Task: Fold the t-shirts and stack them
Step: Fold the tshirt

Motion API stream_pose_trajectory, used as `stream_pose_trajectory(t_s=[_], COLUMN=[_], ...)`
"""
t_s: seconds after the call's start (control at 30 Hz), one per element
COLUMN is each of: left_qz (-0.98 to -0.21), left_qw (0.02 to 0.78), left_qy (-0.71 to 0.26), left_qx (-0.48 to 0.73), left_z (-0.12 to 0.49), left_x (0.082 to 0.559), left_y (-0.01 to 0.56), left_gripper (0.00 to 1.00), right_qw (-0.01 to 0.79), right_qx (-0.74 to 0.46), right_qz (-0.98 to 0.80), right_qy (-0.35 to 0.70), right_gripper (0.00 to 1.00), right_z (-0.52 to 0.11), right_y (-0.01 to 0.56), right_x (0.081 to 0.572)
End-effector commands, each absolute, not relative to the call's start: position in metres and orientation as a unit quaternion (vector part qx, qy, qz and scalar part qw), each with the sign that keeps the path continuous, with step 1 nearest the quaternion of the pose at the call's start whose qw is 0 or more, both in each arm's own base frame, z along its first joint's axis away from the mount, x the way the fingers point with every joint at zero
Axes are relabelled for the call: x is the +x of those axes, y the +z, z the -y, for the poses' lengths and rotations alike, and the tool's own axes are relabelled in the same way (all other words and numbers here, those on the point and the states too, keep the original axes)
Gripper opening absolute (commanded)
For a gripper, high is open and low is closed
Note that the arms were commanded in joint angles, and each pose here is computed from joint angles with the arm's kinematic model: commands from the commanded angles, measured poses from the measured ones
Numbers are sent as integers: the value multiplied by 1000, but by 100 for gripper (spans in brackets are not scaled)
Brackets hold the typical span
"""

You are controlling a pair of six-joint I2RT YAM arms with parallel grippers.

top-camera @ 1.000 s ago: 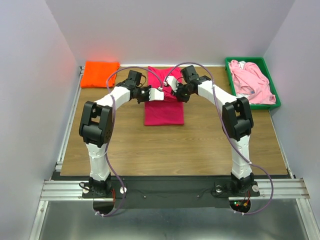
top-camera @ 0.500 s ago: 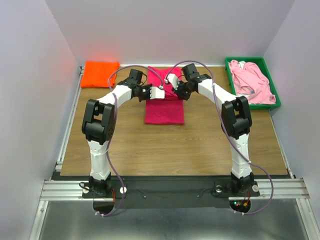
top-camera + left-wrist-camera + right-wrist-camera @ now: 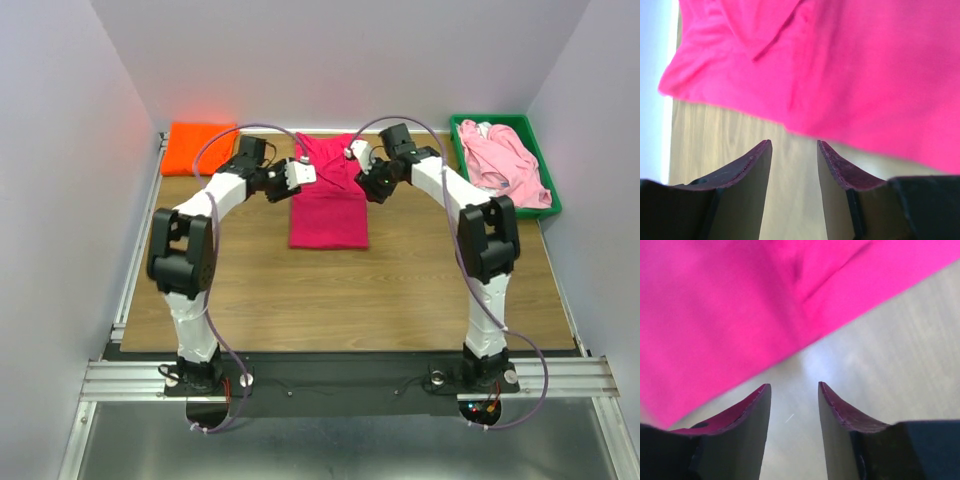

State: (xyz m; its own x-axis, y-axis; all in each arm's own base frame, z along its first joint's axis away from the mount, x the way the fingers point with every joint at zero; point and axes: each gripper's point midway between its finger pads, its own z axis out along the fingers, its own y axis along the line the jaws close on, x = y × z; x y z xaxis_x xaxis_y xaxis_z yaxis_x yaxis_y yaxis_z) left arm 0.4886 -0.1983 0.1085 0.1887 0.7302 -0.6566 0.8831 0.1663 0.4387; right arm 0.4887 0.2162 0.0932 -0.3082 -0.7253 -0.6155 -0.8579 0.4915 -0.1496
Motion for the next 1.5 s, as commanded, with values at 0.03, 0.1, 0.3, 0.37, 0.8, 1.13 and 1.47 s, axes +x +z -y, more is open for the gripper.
stream_pose_trajectory(t_s=[0.03,0.1,0.3,0.37,0.8,1.13,1.47], left_qz=[-609,-618,-609,-606,-600,-616,-602], left_qw=[465,440,394,393,357,325,393], left_qy=[-125,-136,-123,-113,-81,-88,-114], left_qx=[631,637,677,682,712,713,686], left_z=[197,194,196,196,206,208,220], left_x=[416,392,349,349,356,353,341], left_y=[151,128,88,83,45,37,133], left_gripper=[53,53,53,53,53,8,0], right_qw=[308,290,275,275,245,243,327], right_qx=[-502,-524,-566,-570,-583,-568,-550], right_qz=[-792,-783,-763,-761,-765,-779,-763], right_qy=[164,169,152,144,126,110,88], right_gripper=[41,40,40,41,41,11,1], right_z=[-221,-232,-252,-254,-256,-249,-242], right_y=[118,109,93,86,34,28,125], right_x=[412,387,357,358,358,362,367])
